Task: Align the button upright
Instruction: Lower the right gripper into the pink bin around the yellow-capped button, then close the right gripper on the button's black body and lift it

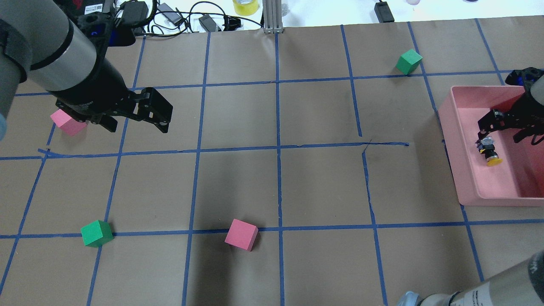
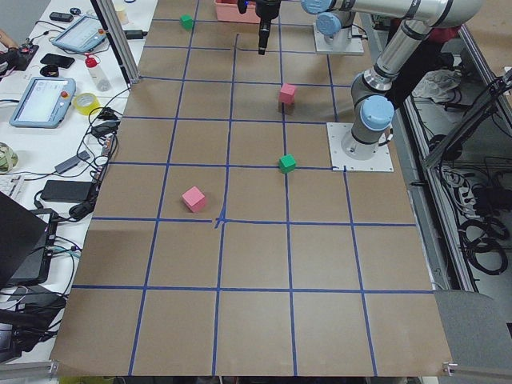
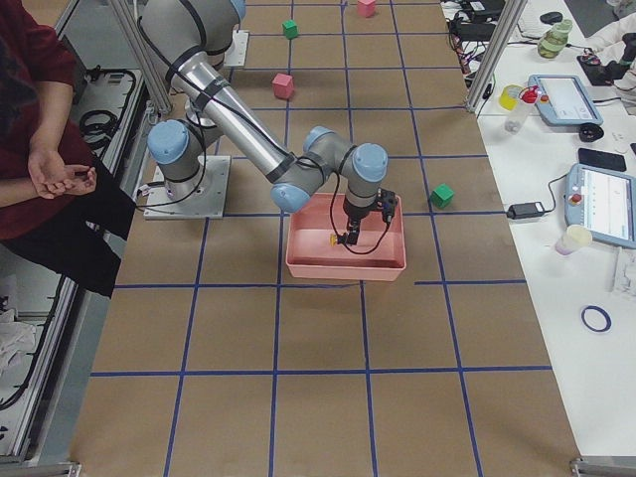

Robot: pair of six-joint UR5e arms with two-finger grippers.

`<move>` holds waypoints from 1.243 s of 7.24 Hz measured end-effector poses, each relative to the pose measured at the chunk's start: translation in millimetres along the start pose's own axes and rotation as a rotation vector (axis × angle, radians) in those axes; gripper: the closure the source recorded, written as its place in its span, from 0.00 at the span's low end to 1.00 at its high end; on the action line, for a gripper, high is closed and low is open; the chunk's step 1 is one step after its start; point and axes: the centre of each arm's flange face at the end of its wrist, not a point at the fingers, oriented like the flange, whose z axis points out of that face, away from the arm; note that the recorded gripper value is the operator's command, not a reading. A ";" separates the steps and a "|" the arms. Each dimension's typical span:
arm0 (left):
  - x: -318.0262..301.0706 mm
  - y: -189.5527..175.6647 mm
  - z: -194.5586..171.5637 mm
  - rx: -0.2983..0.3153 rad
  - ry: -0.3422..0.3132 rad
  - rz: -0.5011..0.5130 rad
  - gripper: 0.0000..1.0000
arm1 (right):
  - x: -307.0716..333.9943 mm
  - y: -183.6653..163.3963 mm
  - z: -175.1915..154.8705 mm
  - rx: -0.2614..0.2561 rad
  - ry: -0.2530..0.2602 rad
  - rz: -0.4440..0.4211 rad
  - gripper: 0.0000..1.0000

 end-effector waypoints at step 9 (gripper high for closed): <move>-0.3 0.4 -0.7 0.001 0.001 -0.001 0.00 | 2.8 -5.2 43.1 -0.083 -0.030 0.029 1.00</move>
